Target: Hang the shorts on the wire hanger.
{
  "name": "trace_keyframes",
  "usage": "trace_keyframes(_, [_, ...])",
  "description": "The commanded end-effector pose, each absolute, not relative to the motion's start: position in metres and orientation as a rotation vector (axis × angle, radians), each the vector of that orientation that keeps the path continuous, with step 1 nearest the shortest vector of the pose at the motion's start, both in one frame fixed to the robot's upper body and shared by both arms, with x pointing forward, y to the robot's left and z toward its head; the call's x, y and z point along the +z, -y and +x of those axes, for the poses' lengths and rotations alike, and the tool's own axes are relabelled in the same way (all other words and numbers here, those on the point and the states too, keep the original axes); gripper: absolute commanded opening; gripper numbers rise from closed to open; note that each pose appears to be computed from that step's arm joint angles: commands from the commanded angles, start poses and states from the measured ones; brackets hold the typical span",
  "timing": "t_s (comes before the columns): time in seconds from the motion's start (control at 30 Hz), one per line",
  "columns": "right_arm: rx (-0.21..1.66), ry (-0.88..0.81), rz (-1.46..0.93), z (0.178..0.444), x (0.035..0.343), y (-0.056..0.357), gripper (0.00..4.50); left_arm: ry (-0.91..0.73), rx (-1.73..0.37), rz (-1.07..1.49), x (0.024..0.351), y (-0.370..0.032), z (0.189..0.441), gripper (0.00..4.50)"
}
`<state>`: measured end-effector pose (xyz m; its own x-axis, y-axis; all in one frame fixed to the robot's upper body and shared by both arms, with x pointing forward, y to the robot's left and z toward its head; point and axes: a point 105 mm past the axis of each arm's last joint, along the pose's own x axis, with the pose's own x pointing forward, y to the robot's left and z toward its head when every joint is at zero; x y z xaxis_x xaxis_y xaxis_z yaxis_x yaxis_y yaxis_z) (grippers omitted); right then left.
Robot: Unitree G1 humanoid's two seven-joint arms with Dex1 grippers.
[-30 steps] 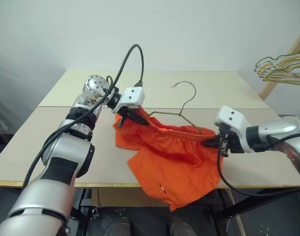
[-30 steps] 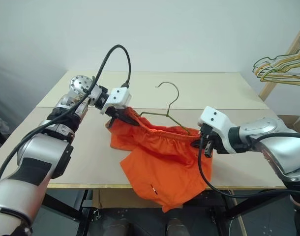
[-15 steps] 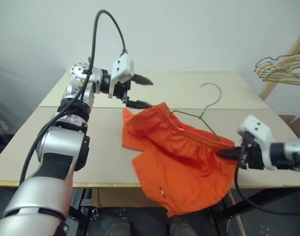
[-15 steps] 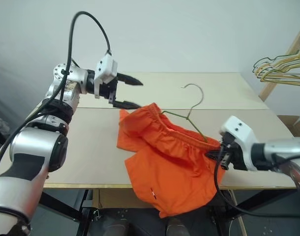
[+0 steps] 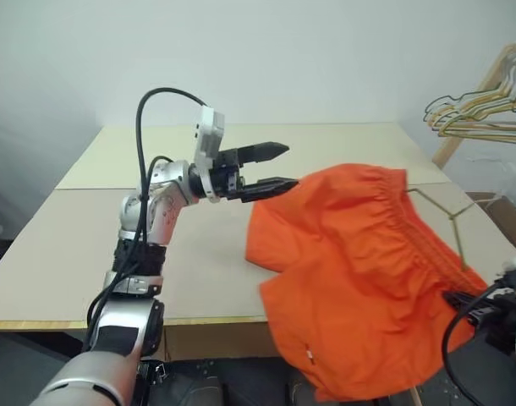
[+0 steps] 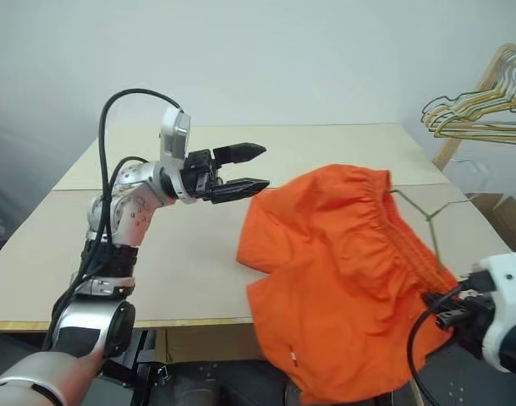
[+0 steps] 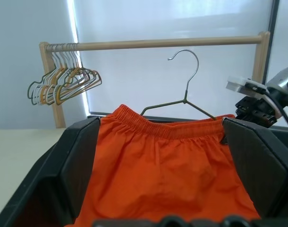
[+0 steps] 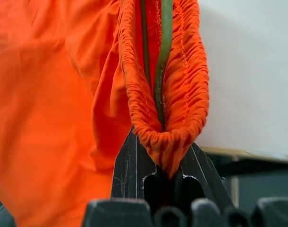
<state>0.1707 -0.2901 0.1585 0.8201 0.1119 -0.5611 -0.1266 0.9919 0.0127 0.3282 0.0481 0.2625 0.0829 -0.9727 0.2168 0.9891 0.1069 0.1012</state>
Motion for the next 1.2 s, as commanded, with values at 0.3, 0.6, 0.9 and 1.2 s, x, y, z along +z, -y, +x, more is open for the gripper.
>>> trace_keyframes(0.3, [-0.301,-0.477,0.201,0.164,0.193,0.391,0.01,0.316,-1.399,-0.172,0.289,-0.041,0.32,4.47])
trace_keyframes(0.6, [-0.496,-0.424,0.346,0.16,0.219,0.44,0.01,0.319,-1.361,-0.175,0.291,-0.044,0.32,4.47])
trace_keyframes(0.9, [-0.691,-0.358,0.558,0.179,0.231,0.475,0.01,0.32,-1.362,-0.173,0.292,-0.042,0.319,4.47])
trace_keyframes(1.2, [-0.821,-0.378,0.579,0.18,0.222,0.483,0.01,0.31,-1.371,-0.171,0.291,-0.044,0.316,4.47])
